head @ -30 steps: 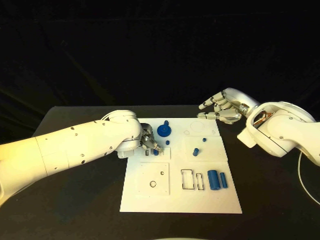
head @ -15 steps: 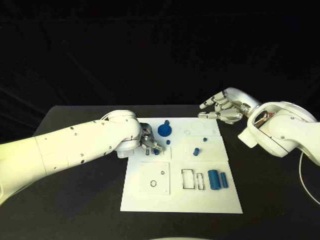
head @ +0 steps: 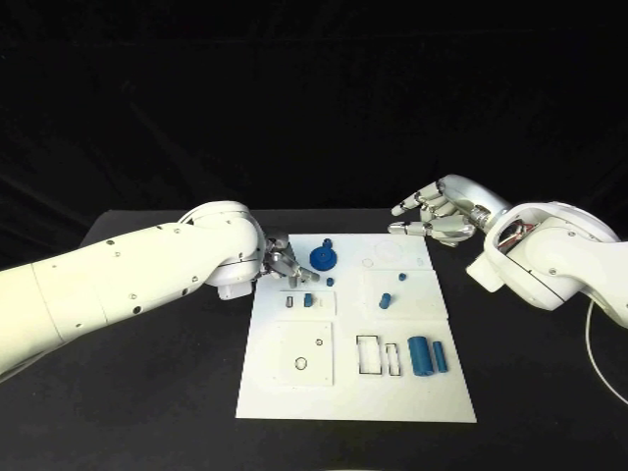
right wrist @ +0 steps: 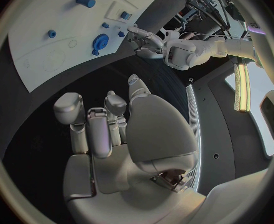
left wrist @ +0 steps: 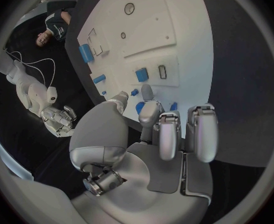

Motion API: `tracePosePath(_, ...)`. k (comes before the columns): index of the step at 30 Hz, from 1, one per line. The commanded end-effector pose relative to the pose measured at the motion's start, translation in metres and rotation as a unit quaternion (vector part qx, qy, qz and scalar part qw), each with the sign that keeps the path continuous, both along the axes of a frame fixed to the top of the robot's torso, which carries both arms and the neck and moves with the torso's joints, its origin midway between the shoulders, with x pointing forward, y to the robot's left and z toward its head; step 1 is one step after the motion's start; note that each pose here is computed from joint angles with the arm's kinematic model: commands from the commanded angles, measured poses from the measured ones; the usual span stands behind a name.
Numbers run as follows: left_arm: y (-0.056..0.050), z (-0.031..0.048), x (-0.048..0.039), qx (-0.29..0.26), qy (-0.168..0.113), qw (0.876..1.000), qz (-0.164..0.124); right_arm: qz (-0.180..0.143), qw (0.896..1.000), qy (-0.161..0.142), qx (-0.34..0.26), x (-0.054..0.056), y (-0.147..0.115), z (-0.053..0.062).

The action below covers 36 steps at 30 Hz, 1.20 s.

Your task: Assemble the parts on the task board

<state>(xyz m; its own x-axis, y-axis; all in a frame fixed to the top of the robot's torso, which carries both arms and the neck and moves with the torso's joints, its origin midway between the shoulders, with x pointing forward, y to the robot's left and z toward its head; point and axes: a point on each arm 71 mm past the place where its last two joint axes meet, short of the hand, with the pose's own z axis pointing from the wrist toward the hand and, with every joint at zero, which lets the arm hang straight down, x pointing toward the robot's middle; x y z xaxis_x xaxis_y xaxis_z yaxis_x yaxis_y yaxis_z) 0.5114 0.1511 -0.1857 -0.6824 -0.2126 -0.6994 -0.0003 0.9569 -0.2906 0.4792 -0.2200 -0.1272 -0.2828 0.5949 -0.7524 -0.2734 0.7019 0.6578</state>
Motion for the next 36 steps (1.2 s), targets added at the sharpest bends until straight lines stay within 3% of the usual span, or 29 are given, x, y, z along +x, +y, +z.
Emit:
tracePosePath(1,0.003,0.0140,0.0043,-0.001,-0.010,1.000,0.003,0.005,1.000,0.001,-0.001,0.000,0.001,-0.001)
tracePosePath(5,0.012,0.0332,0.0175,0.010,-0.021,1.000,0.010,0.005,1.000,0.003,-0.001,0.001,0.002,-0.001)
tracePosePath(8,0.016,0.0386,0.0278,0.015,-0.021,0.999,0.019,0.006,1.000,0.004,0.000,0.002,0.003,-0.002)
tracePosePath(12,0.020,0.0400,0.0416,0.023,-0.016,0.999,0.031,0.008,1.000,0.006,0.000,0.002,0.005,-0.003)
tracePosePath(17,0.022,0.0368,0.0534,0.031,-0.006,0.999,0.040,0.008,1.000,0.007,0.000,0.002,0.005,-0.004)
tracePosePath(22,0.022,0.0281,0.0612,0.042,0.008,0.998,0.045,0.011,1.000,0.008,0.001,0.002,0.007,-0.004)
tracePosePath(29,0.020,0.0120,0.0628,0.053,0.034,0.997,0.041,0.012,1.000,0.009,0.001,0.002,0.008,-0.005)
tracePosePath(36,0.021,0.0030,0.0633,0.059,0.047,0.996,0.040,0.013,1.000,0.009,0.001,0.002,0.009,-0.005)
